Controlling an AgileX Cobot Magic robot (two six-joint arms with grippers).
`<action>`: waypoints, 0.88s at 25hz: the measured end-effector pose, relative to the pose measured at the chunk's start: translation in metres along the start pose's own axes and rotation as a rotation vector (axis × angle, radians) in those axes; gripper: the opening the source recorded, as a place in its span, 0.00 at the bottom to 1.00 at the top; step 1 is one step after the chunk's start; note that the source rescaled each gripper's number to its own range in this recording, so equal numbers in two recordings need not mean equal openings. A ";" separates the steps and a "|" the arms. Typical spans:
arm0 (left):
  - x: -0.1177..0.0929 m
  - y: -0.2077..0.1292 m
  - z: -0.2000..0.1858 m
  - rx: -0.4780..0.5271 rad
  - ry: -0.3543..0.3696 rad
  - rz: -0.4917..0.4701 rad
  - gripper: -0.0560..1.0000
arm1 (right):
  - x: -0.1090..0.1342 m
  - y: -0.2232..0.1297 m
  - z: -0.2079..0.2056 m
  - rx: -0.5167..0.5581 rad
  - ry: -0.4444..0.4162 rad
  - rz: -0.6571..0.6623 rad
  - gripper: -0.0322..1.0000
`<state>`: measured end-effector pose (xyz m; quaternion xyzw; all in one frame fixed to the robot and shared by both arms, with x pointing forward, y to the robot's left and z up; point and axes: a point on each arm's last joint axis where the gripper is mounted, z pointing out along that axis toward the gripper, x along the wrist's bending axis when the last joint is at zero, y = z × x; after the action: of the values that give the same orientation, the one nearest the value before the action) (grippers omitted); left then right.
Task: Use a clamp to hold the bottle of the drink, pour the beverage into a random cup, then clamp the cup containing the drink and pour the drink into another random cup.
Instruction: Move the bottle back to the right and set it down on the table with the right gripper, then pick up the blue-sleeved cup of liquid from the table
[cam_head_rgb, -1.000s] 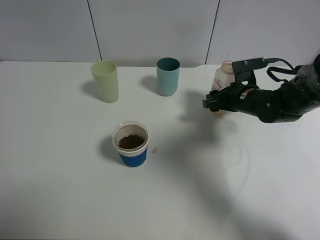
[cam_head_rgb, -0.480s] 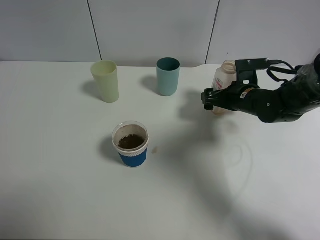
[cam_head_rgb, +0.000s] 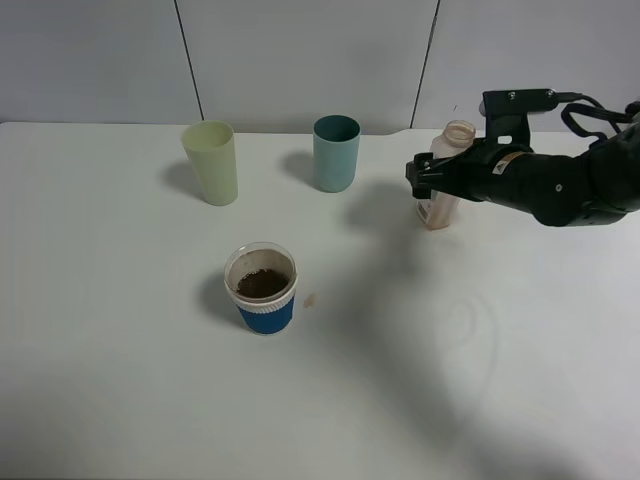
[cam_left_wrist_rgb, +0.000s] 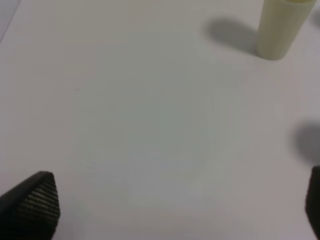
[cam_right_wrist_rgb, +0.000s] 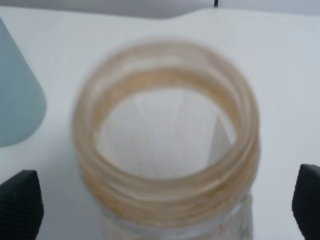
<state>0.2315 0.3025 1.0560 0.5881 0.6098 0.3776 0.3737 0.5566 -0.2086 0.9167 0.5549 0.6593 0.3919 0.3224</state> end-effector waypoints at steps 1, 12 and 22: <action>0.000 0.000 0.000 0.000 0.000 0.000 1.00 | 0.000 0.002 -0.002 0.004 0.003 -0.006 1.00; 0.000 0.000 0.000 0.000 0.000 0.000 1.00 | 0.001 0.048 -0.048 -0.090 0.031 -0.079 1.00; 0.000 0.000 0.000 0.000 0.000 0.000 1.00 | 0.000 0.079 -0.099 -0.156 0.065 -0.068 1.00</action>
<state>0.2315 0.3025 1.0560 0.5881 0.6098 0.3776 0.3737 0.5093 -0.2178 1.0343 0.4923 0.6554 0.4485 0.3562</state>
